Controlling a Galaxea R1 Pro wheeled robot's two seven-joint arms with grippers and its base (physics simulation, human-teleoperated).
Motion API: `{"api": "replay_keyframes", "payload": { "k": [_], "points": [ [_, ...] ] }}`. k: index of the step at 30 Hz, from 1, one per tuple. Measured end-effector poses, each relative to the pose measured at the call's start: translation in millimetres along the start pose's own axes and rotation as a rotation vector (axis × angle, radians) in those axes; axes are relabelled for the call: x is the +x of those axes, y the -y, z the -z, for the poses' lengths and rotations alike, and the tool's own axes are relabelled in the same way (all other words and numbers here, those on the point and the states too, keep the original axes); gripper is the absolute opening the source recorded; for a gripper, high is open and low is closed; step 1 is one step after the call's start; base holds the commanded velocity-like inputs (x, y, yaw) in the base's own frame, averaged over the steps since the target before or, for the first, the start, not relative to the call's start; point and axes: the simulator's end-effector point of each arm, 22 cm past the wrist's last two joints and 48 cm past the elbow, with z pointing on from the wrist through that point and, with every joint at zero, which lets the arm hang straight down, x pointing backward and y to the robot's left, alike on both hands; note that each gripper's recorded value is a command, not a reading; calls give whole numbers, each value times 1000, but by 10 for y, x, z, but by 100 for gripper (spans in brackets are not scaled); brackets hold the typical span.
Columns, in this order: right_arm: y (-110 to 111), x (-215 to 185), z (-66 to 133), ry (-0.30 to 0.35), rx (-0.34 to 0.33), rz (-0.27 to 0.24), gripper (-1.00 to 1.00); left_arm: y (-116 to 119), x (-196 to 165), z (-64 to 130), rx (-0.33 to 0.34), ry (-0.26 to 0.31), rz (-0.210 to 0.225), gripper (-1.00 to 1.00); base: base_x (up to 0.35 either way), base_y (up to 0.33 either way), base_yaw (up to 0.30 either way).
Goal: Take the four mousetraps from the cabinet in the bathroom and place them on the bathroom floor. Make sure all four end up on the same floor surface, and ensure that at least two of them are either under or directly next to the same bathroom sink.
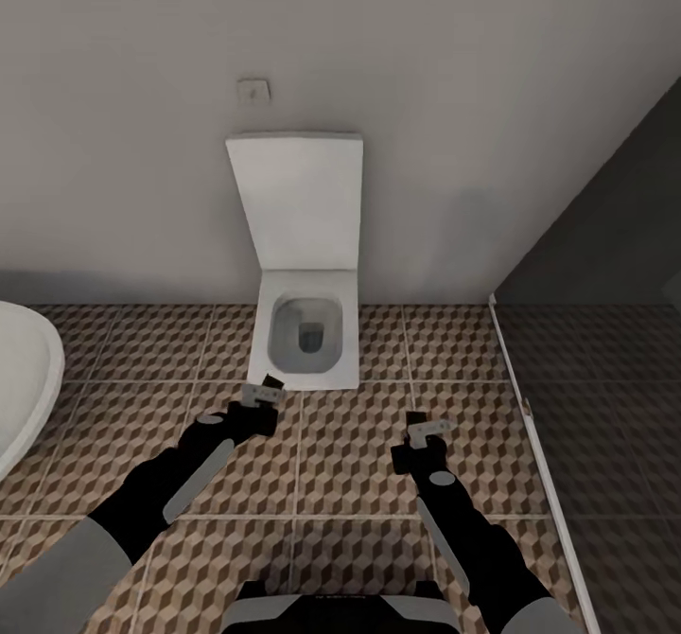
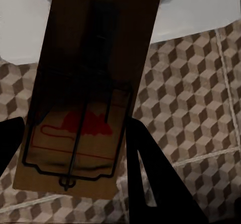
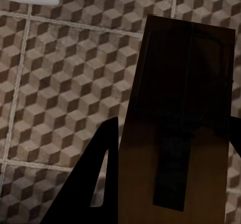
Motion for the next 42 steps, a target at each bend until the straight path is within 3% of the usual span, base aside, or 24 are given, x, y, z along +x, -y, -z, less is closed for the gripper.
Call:
{"api": "replay_keyframes", "payload": {
  "k": [8, 17, 25, 31, 34, 39, 42],
  "points": [
    [2, 26, -6, -6, 0, 1, -100, -269, 496, -133, -57, -108, -2, -100, 0, 0, 0],
    [7, 29, -7, -7, 0, 0, -100, -286, 632, -156, -63, -135, -14, -100, 0, 0, 0],
    [-21, 54, -10, -14, -3, 1, -100, -441, 859, -200, -97, -176, -7, -100, 0, 0, 0],
    [-73, 105, -6, -39, -10, 2, -100, -596, 1048, -359, -164, -106, 61, -100, 0, 0, 0],
    [-76, 104, -5, -39, -9, 2, -100, -701, 1071, -360, -233, -91, 74, -100, 0, 0, 0],
    [-84, 108, -4, -41, -9, 1, -100, -684, 1063, -339, -342, -86, 93, -100, 0, 0, 0],
    [-80, 176, -15, -57, -6, 4, -100, -688, 1054, -324, -371, -85, 97, -100, 0, 0, 0]
  ]
}}
